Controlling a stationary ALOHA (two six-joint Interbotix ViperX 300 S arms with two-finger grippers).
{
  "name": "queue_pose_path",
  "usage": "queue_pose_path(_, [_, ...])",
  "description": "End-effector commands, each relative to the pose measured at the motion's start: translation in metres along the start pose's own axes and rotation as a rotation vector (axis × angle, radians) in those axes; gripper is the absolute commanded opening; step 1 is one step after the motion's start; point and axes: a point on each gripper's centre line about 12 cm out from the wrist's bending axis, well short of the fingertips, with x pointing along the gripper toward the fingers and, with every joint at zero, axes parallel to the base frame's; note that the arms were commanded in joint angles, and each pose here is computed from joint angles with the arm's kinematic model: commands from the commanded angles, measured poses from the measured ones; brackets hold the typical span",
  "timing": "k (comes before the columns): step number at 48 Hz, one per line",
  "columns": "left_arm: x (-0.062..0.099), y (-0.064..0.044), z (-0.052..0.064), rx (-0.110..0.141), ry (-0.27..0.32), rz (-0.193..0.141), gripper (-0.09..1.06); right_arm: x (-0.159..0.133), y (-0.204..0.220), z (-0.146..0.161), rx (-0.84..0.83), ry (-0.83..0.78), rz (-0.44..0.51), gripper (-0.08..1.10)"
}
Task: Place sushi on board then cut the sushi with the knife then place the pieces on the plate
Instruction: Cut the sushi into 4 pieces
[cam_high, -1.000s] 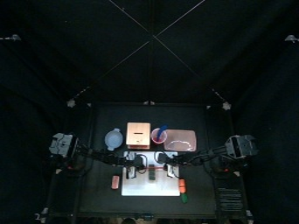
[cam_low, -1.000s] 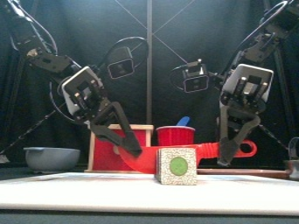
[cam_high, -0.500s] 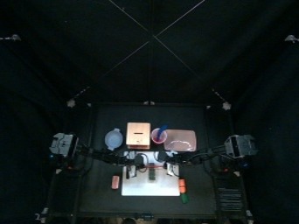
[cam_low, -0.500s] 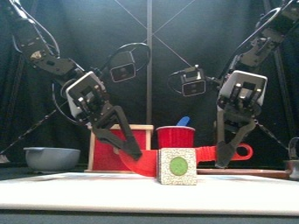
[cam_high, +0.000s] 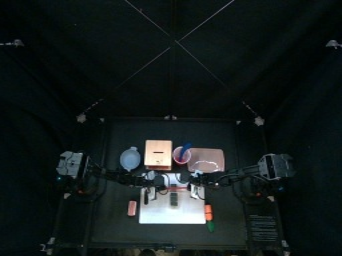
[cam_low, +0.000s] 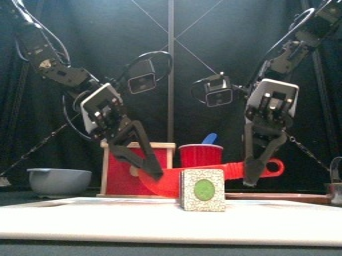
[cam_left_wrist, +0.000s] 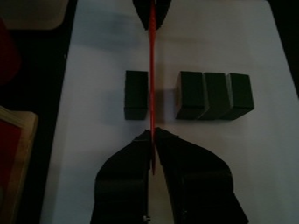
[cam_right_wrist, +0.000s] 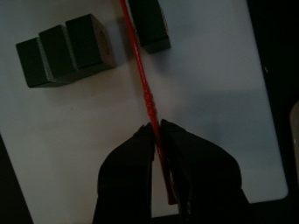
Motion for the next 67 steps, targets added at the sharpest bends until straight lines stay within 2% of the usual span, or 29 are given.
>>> queue_pose_path(1, [-0.014,-0.005,0.028,0.02,-0.079,-0.017,0.52,-0.024,0.005,0.021,0.008,-0.081,0.024,0.51])
queue_pose_path(6, [-0.025,-0.007,0.037,0.039,-0.097,-0.028,0.52,-0.036,0.007,0.025,0.006,-0.098,0.032,0.51])
queue_pose_path(14, [-0.039,-0.013,0.045,0.05,-0.116,-0.044,0.52,-0.048,0.017,0.027,0.0,-0.123,0.06,0.51])
queue_pose_path(22, [-0.038,-0.029,0.038,0.072,-0.098,-0.08,0.52,-0.049,0.031,0.022,-0.009,-0.114,0.093,0.51])
queue_pose_path(30, [-0.032,-0.039,0.031,0.077,-0.074,-0.097,0.52,-0.046,0.037,0.016,0.002,-0.091,0.11,0.51])
queue_pose_path(41, [-0.026,-0.039,0.025,0.059,-0.052,-0.095,0.52,-0.039,0.04,0.012,0.005,-0.068,0.114,0.51])
queue_pose_path(67, [-0.019,-0.039,0.021,0.06,-0.035,-0.092,0.52,-0.028,0.039,0.005,0.005,-0.03,0.101,0.51])
